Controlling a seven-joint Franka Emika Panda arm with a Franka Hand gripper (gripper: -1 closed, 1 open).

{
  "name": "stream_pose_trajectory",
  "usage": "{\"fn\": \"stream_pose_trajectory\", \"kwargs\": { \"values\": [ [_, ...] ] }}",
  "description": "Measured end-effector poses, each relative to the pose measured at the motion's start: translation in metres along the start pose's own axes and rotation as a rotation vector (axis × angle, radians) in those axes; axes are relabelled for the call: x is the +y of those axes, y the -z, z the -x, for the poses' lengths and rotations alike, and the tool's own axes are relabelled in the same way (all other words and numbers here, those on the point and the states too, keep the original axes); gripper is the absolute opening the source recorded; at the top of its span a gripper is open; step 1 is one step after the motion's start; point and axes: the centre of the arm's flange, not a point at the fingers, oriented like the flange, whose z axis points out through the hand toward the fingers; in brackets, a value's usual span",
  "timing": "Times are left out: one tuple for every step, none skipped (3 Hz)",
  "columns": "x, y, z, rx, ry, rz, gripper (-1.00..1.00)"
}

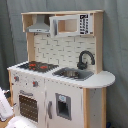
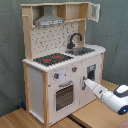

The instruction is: Play with the kitchen

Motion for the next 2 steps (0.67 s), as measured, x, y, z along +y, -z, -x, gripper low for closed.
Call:
{"fn": "stream_pose_trajectory", "kwargs": {
  "values": [
    [-0.0088,-0.0065,0.0028,-0.001,-0.079,-0.006,1.0],
    [-0.0168,-0.0145,0.0066,-0.002,-0.161,-0.012,1.0]
  ]
}}
